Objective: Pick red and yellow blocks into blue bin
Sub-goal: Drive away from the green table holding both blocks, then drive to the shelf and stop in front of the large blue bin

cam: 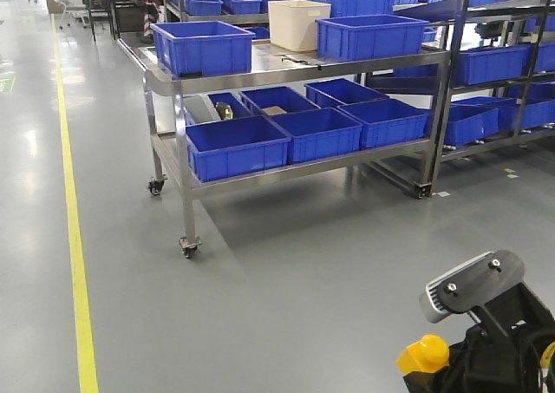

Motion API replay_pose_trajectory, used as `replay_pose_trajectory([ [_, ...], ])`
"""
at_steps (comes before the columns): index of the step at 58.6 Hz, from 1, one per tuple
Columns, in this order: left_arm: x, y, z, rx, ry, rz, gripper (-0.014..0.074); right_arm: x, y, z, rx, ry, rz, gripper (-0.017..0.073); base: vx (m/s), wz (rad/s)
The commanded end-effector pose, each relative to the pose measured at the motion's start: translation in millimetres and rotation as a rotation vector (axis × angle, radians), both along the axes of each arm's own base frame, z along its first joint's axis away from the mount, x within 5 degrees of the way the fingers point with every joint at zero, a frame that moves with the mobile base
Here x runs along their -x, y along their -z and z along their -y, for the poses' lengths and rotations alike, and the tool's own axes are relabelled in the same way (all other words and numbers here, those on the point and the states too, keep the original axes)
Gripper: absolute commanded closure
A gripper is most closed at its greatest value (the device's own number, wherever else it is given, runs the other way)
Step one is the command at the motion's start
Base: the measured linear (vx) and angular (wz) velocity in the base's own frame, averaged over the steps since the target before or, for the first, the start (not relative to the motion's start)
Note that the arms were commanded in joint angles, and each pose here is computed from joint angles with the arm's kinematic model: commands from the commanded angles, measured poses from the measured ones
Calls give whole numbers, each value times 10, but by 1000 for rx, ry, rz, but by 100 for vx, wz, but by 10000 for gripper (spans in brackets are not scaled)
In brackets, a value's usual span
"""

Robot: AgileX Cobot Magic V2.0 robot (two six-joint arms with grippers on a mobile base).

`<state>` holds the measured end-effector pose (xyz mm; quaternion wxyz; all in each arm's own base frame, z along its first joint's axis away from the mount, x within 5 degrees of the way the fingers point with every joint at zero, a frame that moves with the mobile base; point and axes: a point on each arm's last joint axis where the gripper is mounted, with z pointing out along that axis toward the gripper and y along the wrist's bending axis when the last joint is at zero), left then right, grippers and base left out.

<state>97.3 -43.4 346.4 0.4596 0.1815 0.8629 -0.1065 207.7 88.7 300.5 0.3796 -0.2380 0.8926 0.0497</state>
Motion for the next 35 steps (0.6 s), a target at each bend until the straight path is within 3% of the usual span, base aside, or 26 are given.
replay_pose_trajectory([
  [1,-28,-130,17,44,-1,84,260,-19,-186,-7,-33,-8,111,368,29,0],
  [35,-28,-130,17,44,-1,84,260,-19,-186,-7,-33,-8,111,368,30,-9],
])
